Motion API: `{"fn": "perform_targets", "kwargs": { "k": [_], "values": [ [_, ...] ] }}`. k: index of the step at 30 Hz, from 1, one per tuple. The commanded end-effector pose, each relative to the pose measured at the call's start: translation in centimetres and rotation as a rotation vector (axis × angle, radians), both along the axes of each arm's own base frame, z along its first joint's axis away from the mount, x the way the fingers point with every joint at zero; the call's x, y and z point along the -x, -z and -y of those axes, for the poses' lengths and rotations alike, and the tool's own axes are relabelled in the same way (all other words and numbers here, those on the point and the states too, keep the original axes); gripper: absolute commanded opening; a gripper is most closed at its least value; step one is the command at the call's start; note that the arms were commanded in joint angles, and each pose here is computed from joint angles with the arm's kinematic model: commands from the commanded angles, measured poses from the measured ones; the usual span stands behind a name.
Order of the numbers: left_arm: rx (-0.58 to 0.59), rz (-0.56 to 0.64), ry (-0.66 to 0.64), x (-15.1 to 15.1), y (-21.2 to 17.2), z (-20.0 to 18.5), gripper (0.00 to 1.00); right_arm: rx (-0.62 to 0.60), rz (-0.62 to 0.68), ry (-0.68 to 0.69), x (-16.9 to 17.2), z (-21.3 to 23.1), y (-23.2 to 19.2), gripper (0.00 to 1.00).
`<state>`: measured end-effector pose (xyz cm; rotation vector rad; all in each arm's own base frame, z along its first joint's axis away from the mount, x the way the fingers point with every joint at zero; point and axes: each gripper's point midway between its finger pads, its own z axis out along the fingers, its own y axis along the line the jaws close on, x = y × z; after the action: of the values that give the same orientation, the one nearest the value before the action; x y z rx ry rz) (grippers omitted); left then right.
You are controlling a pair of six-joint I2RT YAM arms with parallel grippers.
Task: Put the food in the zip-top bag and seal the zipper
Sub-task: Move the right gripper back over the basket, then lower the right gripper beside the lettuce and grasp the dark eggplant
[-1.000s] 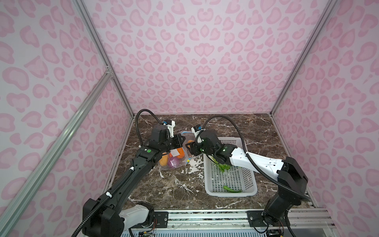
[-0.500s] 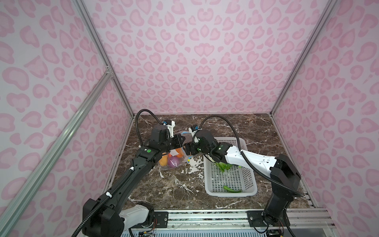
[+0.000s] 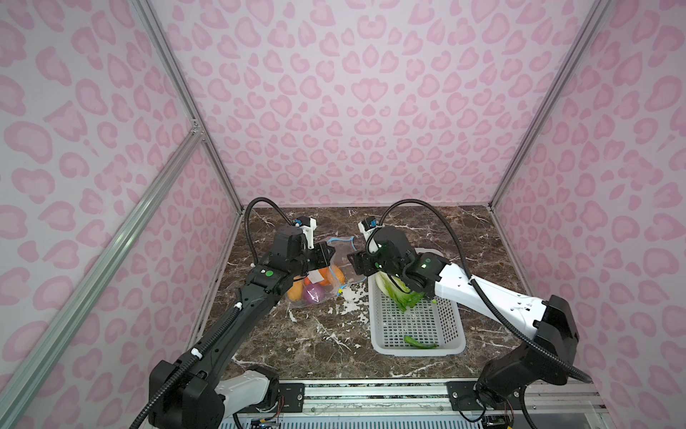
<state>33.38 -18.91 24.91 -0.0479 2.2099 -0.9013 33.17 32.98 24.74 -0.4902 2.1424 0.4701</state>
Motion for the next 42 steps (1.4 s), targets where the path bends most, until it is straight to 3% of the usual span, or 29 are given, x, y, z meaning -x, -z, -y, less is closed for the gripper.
{"fn": "perform_targets", "kwargs": {
  "k": [1, 4, 10, 19, 26, 38, 42],
  "values": [
    [0.006, 0.026, 0.0, -0.2, -0.8, 0.0, 0.02, 0.198, -0.034, 0.121, -0.4, 6.0, 2.4, 0.69],
    [0.005, 0.023, -0.002, -0.2, -0.7, 0.0, 0.02, 0.239, -0.077, 0.177, -0.8, 9.9, 3.4, 0.52],
    [0.006, 0.026, -0.002, -0.3, -0.7, 0.0, 0.02, 0.397, -0.2, 0.213, -1.2, 15.8, 7.2, 0.36],
    [0.016, 0.037, 0.003, -0.1, -1.2, 0.1, 0.02, 0.541, -0.418, 0.277, -2.8, 20.7, 12.9, 0.3],
    [0.011, 0.034, 0.0, -0.1, -0.9, 0.0, 0.02, 0.514, -0.473, 0.215, -3.2, 19.7, 15.3, 0.34],
    [0.001, 0.001, -0.002, -0.5, 0.3, 0.2, 0.02, 0.457, -0.524, 0.089, -0.3, 17.3, 17.5, 0.5],
    [-0.001, -0.01, -0.004, -0.7, 0.7, 0.2, 0.02, 0.417, -0.519, 0.053, 0.1, 16.5, 17.4, 0.68]
  ]
}}
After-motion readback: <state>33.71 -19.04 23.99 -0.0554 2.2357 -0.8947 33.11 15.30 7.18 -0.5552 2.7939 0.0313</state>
